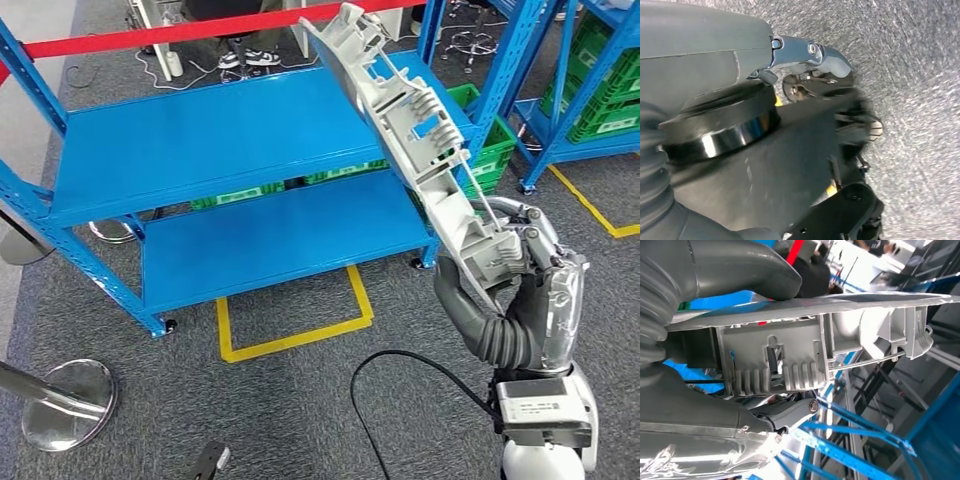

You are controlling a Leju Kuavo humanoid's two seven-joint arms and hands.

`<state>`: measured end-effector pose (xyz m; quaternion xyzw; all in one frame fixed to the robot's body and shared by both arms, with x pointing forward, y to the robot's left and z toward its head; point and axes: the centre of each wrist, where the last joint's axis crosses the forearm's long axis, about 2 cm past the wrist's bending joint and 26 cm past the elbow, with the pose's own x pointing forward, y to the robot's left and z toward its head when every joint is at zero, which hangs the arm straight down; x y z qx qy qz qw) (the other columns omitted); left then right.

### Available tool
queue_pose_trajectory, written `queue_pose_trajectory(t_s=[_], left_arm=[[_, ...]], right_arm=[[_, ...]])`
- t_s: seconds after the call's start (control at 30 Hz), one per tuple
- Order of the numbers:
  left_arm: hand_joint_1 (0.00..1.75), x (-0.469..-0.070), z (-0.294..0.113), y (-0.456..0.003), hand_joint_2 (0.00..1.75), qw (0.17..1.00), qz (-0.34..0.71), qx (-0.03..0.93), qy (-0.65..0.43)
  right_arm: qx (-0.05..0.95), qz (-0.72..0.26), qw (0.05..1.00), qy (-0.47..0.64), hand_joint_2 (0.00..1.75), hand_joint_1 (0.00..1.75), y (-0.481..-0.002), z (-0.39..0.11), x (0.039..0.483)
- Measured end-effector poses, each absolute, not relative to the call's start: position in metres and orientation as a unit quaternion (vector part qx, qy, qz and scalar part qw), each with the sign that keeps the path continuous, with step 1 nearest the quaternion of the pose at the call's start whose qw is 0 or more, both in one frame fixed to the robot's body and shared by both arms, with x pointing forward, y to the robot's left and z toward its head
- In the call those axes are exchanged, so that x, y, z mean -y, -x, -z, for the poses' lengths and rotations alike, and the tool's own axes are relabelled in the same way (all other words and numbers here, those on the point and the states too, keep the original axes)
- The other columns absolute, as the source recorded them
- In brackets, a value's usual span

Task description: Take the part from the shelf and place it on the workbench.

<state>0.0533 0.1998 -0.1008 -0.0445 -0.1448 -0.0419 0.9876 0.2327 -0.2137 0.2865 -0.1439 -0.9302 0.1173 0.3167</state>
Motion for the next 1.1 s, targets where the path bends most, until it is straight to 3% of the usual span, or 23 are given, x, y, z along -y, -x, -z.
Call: queue_pose_trajectory(t_s=[1.1], left_arm=[[0.00,-0.201,0.102,-0.048,1.75,0.988,0.020,0.148,0.046]], right_arm=[[0.905,-0.118,0.375,0.164,1.75,1.75,-0.224,-0.259,0.228]])
